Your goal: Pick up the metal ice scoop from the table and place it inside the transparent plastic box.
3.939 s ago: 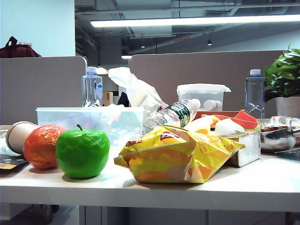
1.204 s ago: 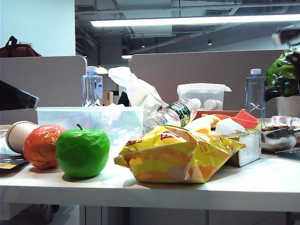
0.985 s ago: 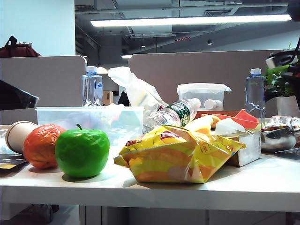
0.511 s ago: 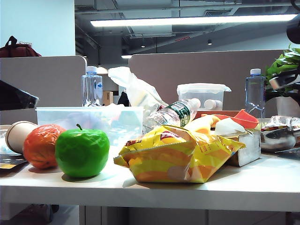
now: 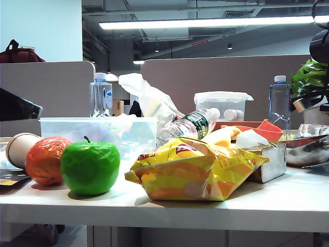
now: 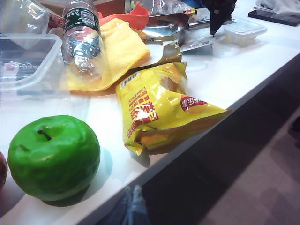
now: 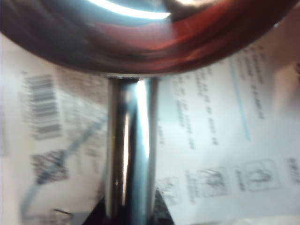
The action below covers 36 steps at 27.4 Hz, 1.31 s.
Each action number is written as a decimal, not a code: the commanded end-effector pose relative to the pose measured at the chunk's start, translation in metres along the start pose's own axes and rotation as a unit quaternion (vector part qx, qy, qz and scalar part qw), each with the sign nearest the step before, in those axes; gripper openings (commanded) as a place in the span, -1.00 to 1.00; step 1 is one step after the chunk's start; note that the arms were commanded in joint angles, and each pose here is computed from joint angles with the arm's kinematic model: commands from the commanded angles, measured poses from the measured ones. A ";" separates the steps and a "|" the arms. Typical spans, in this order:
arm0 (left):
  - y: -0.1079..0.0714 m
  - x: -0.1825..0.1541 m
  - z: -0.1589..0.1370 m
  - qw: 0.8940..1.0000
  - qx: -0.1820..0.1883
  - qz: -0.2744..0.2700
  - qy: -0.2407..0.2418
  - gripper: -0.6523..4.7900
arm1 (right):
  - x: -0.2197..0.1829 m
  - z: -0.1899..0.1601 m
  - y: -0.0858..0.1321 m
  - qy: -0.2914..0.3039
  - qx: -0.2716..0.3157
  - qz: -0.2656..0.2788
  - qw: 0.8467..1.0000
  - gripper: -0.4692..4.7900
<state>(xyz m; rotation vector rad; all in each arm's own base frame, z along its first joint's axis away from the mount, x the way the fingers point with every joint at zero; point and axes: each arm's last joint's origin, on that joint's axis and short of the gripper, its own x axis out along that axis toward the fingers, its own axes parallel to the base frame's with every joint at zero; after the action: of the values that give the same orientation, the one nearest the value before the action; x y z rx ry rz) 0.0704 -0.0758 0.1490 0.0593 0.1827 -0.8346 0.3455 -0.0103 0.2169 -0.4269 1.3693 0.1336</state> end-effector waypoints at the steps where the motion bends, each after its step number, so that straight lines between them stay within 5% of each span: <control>1: 0.000 0.000 0.002 1.000 0.002 0.000 -0.005 -0.78 | -0.006 -0.001 -0.005 0.013 0.016 -0.060 0.998 -0.85; 13: 0.000 0.000 0.002 1.000 0.002 0.000 -0.007 -0.78 | -0.101 -0.027 -0.007 -0.153 0.083 -0.096 0.980 -0.85; 20: 0.000 0.000 0.002 1.000 0.002 0.000 -0.007 -0.78 | -0.124 -0.019 0.023 -0.264 0.037 0.063 0.962 -0.85; 23: 0.000 0.000 0.002 1.000 0.002 0.000 -0.007 -0.78 | -0.134 -0.003 0.071 -0.297 -0.044 0.093 0.949 -0.85; 26: 0.000 0.000 0.002 1.000 0.002 0.000 -0.007 -0.78 | -0.145 0.027 0.136 -0.382 -0.123 0.096 0.911 -0.85; 28: 0.000 0.000 0.002 1.000 0.002 0.000 -0.007 -0.78 | -0.147 0.041 0.158 -0.402 -0.143 0.095 0.899 -0.85; 36: 0.000 0.000 0.002 1.000 0.002 -0.001 -0.008 -0.78 | -0.130 0.112 0.260 -0.346 -0.319 -0.008 0.882 -0.85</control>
<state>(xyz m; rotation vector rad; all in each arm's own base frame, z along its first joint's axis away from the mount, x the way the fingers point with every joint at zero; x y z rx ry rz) 0.0703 -0.0756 0.1494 0.0575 0.1784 -0.8347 0.3311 0.2845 0.3015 -0.7901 0.5906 0.6769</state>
